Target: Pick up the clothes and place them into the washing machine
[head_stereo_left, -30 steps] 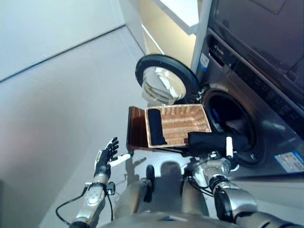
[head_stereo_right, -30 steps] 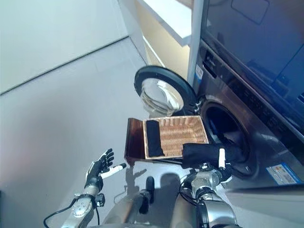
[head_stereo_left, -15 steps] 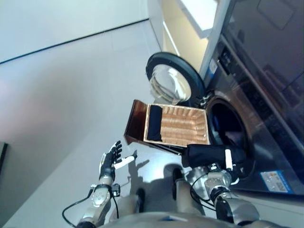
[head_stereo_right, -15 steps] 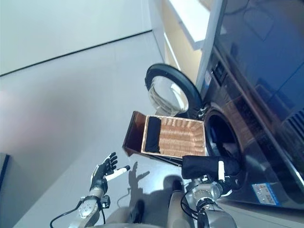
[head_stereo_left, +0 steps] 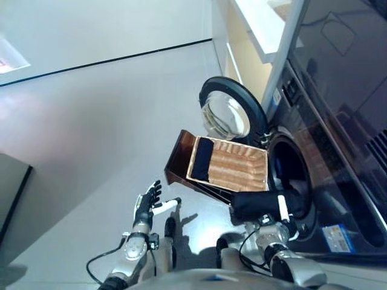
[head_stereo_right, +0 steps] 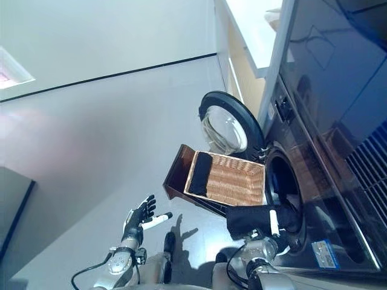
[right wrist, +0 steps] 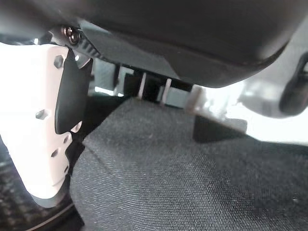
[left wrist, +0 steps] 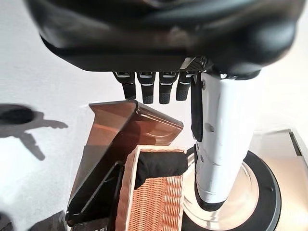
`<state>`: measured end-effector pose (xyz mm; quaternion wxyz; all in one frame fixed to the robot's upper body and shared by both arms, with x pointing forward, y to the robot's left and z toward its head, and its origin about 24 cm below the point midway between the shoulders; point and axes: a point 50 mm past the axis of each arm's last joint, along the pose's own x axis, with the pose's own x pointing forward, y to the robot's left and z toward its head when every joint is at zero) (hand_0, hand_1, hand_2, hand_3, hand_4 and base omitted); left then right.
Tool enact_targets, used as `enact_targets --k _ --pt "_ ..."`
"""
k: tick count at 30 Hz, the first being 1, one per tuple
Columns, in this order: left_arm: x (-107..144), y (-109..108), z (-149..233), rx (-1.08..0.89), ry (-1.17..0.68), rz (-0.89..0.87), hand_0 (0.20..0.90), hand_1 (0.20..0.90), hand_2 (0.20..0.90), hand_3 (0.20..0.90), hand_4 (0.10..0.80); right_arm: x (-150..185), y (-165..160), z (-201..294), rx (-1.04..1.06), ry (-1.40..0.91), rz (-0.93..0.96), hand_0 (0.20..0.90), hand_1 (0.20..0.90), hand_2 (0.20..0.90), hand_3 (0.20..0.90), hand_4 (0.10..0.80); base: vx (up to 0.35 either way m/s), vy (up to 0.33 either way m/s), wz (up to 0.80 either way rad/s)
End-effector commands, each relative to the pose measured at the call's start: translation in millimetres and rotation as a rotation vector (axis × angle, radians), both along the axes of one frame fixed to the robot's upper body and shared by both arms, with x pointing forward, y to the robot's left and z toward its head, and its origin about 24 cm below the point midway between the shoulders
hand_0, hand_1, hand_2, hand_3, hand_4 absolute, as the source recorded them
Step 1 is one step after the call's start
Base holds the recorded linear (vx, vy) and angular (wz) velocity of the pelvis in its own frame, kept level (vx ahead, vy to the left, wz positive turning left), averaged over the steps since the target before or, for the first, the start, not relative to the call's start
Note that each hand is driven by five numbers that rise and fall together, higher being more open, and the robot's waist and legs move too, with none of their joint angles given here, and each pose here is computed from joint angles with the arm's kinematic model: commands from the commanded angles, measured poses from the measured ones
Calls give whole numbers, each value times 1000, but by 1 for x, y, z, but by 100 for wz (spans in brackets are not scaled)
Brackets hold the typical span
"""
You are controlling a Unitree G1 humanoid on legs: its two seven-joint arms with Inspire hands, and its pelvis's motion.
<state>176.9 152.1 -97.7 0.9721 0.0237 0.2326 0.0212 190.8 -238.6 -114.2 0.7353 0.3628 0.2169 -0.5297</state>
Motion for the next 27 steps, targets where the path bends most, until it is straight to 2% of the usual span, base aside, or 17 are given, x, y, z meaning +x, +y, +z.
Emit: enact_targets --k 1,6,7,13,17,22,27 --pt "26 11 27 16 -185 49 900 900 900 900 800 23 4 16 -102 -76 126 200 200 200 200 300 345 201 -40" --pt "31 16 32 50 -212 38 900 900 900 900 800 20 8 11 -76 -67 144 200 200 200 200 300 286 177 -96" --pt "39 22 40 66 -248 47 900 900 900 900 800 21 12 11 -59 -78 149 200 200 200 200 300 325 199 -90" --pt "41 37 46 109 -276 75 900 900 900 900 800 21 17 8 -37 -81 176 200 200 200 200 300 255 172 -46" --pt "35 41 46 105 -272 79 900 900 900 900 800 23 18 9 -36 -85 196 200 200 200 200 300 200 111 -19" --pt "32 34 43 70 -259 73 900 900 900 900 800 25 12 10 -44 -51 209 200 200 200 200 300 368 -36 -38" --pt "31 29 39 57 -243 67 900 900 900 900 800 15 10 5 -33 -33 189 200 200 200 200 300 339 -122 44"
